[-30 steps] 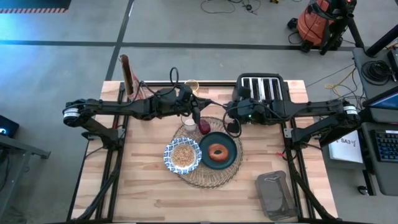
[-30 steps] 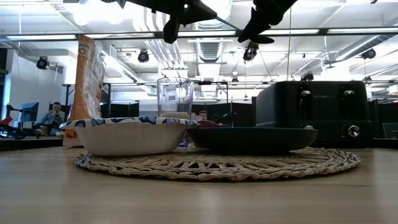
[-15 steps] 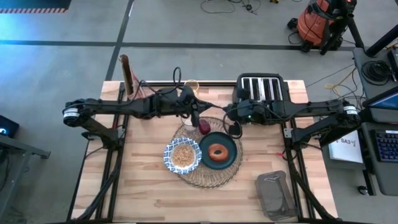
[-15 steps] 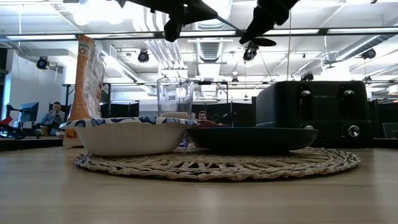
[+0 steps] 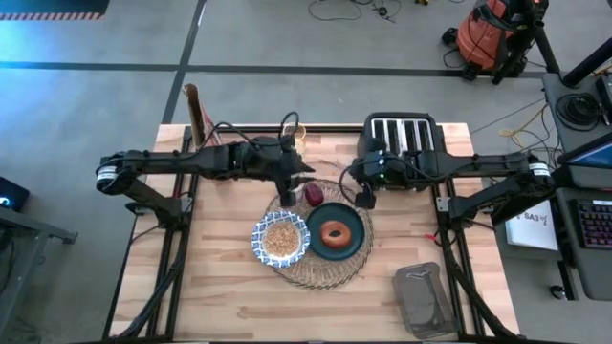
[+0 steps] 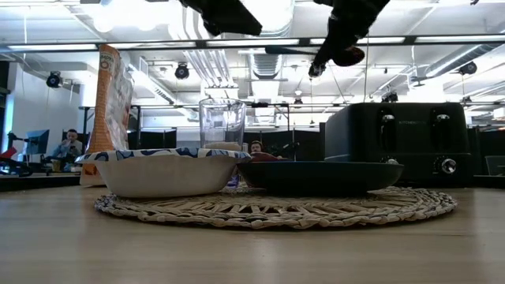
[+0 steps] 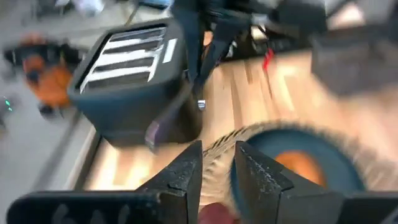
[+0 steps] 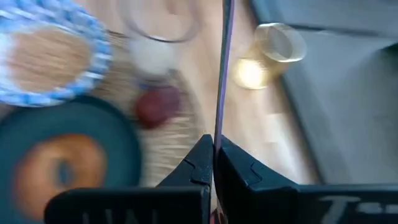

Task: Arrange a breakfast setting
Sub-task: Put the violet spoon to the left of the brown placemat

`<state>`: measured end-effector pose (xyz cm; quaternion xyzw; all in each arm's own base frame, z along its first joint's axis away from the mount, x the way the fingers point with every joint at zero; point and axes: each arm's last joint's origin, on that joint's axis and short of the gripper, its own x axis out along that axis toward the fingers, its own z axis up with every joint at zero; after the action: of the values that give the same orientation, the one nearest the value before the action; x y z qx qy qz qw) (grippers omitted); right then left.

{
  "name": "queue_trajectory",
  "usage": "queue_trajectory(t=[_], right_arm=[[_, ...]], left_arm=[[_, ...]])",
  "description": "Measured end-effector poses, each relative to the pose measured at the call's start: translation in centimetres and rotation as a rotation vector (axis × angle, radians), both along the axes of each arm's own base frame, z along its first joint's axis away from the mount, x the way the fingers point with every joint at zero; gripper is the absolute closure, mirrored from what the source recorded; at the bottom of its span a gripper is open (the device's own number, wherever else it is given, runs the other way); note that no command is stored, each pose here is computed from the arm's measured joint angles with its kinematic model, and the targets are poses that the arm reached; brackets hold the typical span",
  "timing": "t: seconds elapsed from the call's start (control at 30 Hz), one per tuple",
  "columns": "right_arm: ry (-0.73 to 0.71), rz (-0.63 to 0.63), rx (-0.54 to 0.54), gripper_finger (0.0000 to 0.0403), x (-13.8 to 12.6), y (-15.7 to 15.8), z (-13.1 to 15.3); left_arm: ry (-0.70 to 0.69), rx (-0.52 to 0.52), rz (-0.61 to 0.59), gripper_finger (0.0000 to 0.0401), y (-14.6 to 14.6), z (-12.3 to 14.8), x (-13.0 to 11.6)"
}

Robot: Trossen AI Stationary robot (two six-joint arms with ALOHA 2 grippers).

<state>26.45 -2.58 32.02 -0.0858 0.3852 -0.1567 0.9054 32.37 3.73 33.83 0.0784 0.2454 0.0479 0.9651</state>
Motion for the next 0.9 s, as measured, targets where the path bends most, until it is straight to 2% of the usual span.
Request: queue_trajectory(t=[0.13,0.27,0.4,0.6,0.77,0.9], right_arm=[[-0.037,0.040,0.198,0.0395,0.0,-0.3,-0.1],[-0.064,0.034,0.362,0.0395,0.0,-0.7,-0.1],[-0.076,0.022,0.515,0.0395,-0.1,-1.2,-0.1],[-0.075,-0.037,0.673,0.0395,-0.3,-1.6,-0.2],[-0.069,-0.074,0.749,0.0395,-0.5,-1.6,-0.3],[-0.067,-0.070,0.809,0.0395,-0.4,-1.5,-0.2]], left_arm=[[0.063,0.211,-0.129,0.0315,-0.3,-0.4,0.0],[0.091,0.339,-0.214,0.0314,-0.7,-0.9,0.3],[0.120,0.370,-0.257,0.0314,-1.2,-1.8,1.0],[0.117,0.410,-0.317,0.0314,-2.6,-2.7,2.1],[0.083,0.494,-0.370,0.0314,-3.5,-2.7,2.6],[0.067,0.521,-0.330,0.0314,-3.3,-2.8,3.2]])
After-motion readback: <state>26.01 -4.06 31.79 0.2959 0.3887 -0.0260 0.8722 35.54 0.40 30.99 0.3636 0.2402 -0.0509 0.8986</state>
